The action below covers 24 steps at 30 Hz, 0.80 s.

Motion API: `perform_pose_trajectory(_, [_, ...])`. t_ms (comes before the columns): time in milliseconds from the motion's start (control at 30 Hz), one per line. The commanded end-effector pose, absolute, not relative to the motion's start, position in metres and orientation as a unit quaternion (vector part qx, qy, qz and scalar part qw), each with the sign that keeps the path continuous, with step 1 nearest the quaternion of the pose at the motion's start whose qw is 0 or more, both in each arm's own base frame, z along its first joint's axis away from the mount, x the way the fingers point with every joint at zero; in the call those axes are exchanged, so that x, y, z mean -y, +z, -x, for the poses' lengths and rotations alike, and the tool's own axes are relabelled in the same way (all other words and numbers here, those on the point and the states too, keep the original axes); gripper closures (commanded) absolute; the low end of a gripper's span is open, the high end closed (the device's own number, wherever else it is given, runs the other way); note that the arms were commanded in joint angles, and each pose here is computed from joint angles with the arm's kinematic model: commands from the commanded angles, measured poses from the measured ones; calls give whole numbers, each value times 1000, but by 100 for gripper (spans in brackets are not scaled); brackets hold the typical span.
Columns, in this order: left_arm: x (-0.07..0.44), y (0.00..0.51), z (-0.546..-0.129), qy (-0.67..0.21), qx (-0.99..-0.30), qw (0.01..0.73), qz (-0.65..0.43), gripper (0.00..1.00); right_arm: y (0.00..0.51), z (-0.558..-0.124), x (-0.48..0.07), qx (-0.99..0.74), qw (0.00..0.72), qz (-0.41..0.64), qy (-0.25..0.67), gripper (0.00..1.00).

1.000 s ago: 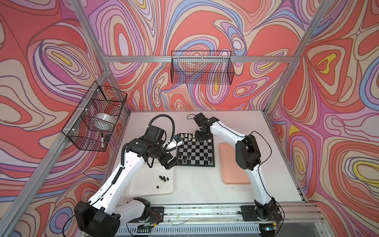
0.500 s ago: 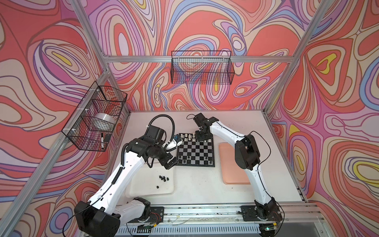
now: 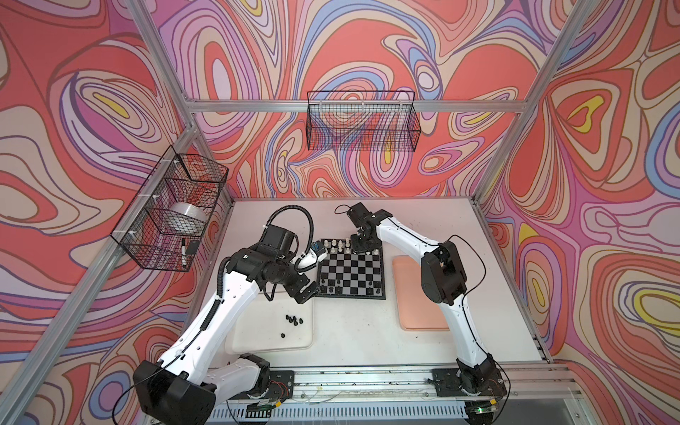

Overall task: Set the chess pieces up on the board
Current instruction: 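Lower the cream pawn into the gap in the cream pawn row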

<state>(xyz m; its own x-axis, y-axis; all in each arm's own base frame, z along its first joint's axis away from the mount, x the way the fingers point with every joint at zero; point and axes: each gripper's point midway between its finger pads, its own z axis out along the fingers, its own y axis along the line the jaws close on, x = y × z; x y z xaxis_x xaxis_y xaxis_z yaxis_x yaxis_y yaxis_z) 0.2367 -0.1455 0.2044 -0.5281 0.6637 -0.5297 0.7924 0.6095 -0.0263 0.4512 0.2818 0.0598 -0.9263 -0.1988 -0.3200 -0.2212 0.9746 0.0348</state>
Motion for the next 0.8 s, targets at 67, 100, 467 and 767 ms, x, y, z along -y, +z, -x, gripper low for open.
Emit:
perform_pose_trajectory(67, [147, 206, -235, -136, -864, 239, -421, 3, 50, -449, -282, -982, 151, 112, 23, 91])
perform_pose_trajectory(100, [146, 206, -235, -135, -865, 239, -421, 3, 49, -449, -282, -982, 150, 113, 22, 91])
perform_pose_trajectory(467, [146, 206, -235, -134, -864, 240, -421, 3, 47, -449, -283, -982, 148, 113, 24, 89])
perform_pose_trajectory(767, [146, 206, -236, -134, -864, 240, -421, 4, 47, -450, -285, -982, 150, 113, 26, 87])
